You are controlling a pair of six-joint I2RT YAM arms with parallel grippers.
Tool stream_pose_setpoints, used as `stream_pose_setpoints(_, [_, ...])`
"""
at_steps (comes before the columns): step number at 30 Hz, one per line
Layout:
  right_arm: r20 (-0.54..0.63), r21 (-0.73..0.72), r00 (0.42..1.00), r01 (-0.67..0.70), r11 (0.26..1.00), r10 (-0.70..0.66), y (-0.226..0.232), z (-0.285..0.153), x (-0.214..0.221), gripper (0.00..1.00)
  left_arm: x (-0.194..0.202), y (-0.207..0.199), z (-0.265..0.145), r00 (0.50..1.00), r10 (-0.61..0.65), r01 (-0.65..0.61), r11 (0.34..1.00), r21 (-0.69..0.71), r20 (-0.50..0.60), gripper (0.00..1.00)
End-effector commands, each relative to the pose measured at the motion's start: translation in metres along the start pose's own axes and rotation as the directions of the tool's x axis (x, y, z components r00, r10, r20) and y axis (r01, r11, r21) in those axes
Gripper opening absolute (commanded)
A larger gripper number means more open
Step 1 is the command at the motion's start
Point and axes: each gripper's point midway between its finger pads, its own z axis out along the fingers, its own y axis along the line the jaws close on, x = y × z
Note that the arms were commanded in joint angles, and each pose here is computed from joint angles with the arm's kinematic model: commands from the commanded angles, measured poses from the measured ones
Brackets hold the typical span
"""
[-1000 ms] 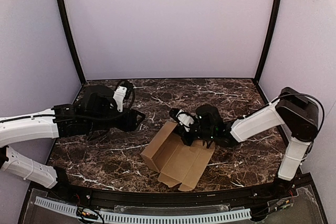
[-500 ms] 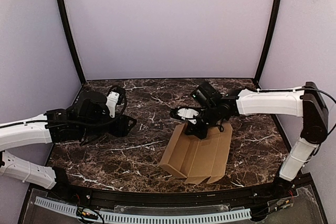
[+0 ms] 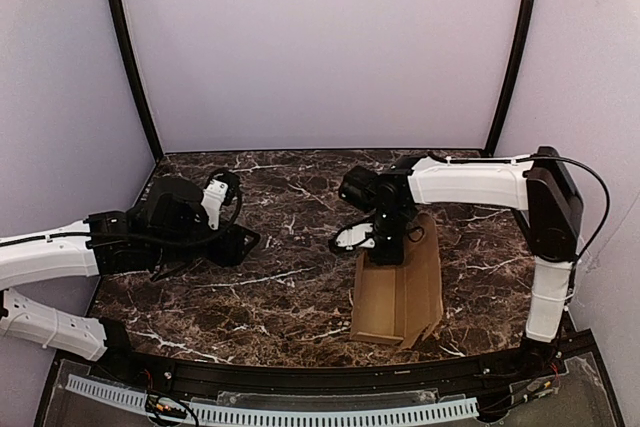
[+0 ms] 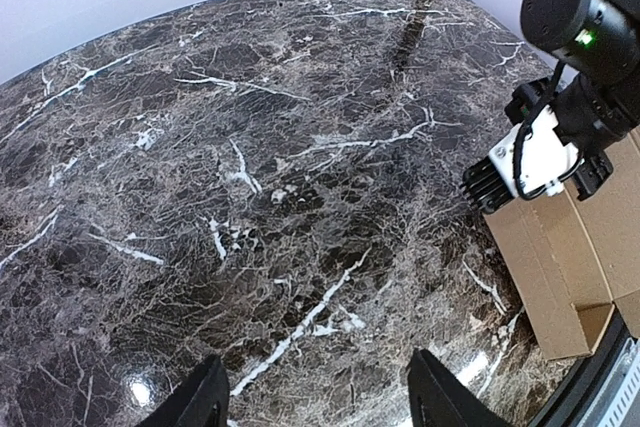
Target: Fold the paper box
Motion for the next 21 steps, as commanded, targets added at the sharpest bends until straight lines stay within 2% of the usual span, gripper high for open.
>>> stream_pose_setpoints(1, [-0.139, -0.019, 0.983, 0.12, 0.993, -0.122, 0.005, 0.011, 0.01, 0.0, 0.005, 0.002, -0.007, 1.0, 0.015, -0.015, 1.0, 0.01, -0.002, 0.61])
stream_pose_setpoints(8, [-0.176, -0.021, 0.969, 0.174, 0.984, -0.175, 0.002, 0.017, -0.002, 0.0, 0.01, 0.002, -0.007, 1.0, 0.012, -0.012, 1.0, 0.015, -0.002, 0.61])
stream_pose_setpoints(15, [-0.162, 0.023, 0.973, 0.173, 0.985, -0.167, -0.003, 0.007, -0.012, 0.32, 0.01, 0.007, -0.01, 1.0, 0.024, -0.024, 1.0, -0.003, 0.003, 0.62])
stream_pose_setpoints(21, [-0.077, 0.082, 0.987, 0.149, 0.985, -0.143, -0.012, -0.024, -0.033, 0.44, 0.01, 0.002, -0.006, 1.0, 0.023, -0.023, 1.0, 0.015, -0.001, 0.62])
